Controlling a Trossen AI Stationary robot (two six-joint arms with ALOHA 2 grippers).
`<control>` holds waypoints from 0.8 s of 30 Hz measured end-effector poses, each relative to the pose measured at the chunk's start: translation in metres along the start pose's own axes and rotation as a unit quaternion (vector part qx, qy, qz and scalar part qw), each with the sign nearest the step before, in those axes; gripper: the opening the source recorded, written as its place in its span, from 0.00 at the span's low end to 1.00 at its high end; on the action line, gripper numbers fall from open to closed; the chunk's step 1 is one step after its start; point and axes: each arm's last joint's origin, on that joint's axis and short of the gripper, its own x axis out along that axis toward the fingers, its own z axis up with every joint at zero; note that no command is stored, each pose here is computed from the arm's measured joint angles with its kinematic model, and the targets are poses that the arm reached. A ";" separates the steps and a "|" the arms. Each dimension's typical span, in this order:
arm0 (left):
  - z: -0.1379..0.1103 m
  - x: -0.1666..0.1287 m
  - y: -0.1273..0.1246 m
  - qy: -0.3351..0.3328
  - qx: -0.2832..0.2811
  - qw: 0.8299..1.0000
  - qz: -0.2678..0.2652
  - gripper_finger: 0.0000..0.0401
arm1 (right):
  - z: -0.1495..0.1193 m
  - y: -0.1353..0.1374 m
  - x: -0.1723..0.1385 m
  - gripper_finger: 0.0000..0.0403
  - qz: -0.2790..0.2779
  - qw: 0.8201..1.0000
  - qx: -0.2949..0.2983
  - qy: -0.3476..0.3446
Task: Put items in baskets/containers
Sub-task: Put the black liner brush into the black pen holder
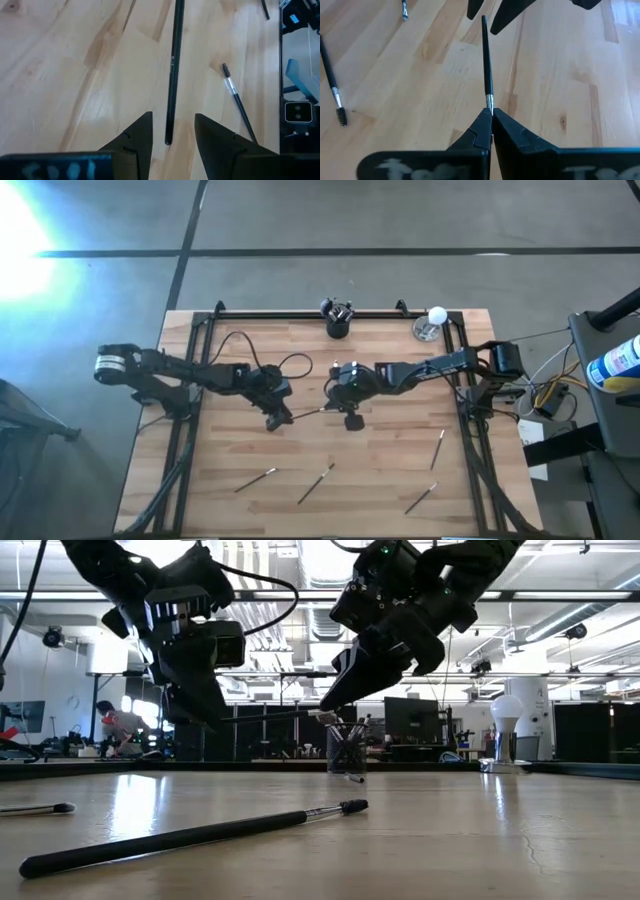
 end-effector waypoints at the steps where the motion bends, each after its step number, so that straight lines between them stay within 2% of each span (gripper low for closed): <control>1: 0.000 0.000 0.000 0.002 0.000 1.000 0.001 0.34 | 0.000 0.000 0.000 0.02 0.000 1.000 0.000 0.001; 7: -0.002 0.000 0.001 0.008 -0.002 1.000 0.004 0.27 | 0.004 0.000 -0.001 0.02 0.000 1.000 -0.004 -0.002; 15: -0.002 0.000 0.001 0.006 -0.001 1.000 0.008 0.02 | 0.012 0.001 -0.002 0.02 0.002 1.000 0.000 -0.013; 19: -0.002 0.000 0.002 0.002 0.001 1.000 0.017 0.00 | 0.016 0.000 -0.005 0.04 0.000 1.000 0.011 -0.020; 24: -0.002 0.001 0.001 -0.005 -0.002 0.999 0.031 0.00 | 0.016 0.002 -0.015 0.12 -0.001 0.999 0.029 -0.024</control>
